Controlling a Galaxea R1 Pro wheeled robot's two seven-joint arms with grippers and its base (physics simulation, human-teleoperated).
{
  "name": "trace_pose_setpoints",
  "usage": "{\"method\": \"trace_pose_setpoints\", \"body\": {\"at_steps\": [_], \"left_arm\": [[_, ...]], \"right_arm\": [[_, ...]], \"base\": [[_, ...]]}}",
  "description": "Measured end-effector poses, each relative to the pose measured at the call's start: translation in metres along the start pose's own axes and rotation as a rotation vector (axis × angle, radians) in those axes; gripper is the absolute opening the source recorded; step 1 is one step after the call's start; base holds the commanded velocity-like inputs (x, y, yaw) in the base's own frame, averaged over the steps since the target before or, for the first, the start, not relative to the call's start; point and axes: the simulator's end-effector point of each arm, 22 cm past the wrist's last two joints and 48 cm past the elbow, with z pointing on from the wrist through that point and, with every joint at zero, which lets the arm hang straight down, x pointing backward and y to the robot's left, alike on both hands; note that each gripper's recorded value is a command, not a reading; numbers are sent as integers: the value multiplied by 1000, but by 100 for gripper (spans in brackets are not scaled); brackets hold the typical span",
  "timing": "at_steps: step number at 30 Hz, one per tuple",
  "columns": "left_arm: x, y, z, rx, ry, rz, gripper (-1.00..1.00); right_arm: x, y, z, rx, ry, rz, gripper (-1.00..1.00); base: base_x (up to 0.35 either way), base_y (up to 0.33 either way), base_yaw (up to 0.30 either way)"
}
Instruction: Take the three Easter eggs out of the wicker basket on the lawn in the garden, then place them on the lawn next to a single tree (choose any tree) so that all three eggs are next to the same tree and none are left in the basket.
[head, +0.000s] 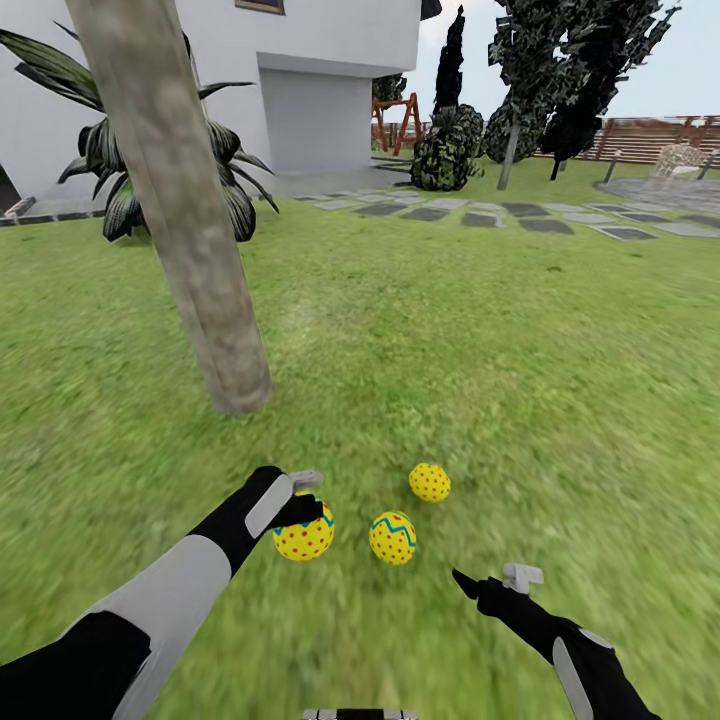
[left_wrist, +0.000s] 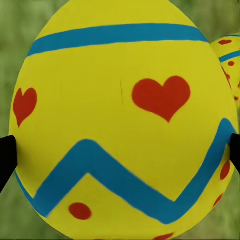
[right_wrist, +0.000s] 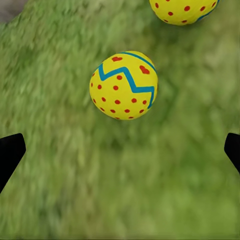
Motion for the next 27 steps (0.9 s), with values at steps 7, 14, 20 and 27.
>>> {"method": "trace_pose_setpoints", "body": {"at_steps": [7, 14, 20, 27], "left_arm": [[3, 2, 14, 1, -27, -11, -100], [6, 4, 30, -12, -39, -4, -100], [14, 6, 43, -18, -19, 1, -100], [24, 9, 58, -22, 9, -1, -100]], "right_arm": [[15, -8, 7, 0, 4, 1, 100], [29, -15, 12, 8, 26, 11, 100], [40, -21, 16, 16, 48, 20, 100], [29, -23, 17, -1, 23, 9, 100]], "base": [[0, 0, 0], [0, 0, 0], [0, 0, 0], [0, 0, 0]]}}
